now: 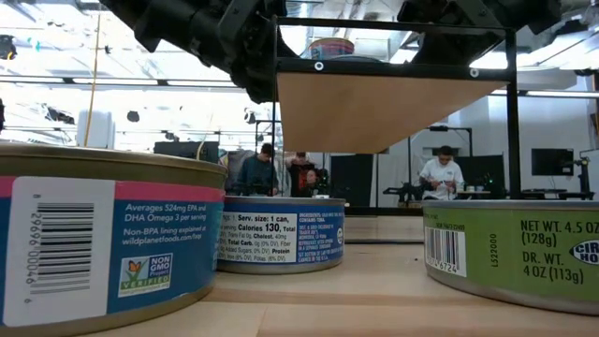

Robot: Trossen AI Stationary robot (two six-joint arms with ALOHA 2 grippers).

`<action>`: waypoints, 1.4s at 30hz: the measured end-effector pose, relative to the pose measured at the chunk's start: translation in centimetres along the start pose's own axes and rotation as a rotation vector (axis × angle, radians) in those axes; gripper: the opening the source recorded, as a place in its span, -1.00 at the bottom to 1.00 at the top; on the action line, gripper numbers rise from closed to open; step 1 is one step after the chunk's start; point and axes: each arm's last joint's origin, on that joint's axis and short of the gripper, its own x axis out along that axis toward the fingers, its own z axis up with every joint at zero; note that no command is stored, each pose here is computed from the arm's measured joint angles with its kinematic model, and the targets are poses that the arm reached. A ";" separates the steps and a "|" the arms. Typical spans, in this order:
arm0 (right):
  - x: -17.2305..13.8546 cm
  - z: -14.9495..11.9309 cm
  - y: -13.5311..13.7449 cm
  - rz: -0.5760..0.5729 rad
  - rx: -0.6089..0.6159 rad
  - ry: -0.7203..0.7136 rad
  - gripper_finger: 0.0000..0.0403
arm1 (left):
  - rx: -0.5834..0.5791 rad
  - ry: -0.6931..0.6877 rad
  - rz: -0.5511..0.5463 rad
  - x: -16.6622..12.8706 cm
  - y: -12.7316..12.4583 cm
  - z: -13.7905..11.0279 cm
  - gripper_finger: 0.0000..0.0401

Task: Stack canned seafood by type on shelf
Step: Stack the blue tuna can on the shelf on top of the red tuna can

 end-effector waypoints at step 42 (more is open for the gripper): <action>-1.3 3.9 -4.2 -0.152 0.113 -0.185 0.32 | -0.013 -0.126 0.287 -2.7 6.1 4.8 0.29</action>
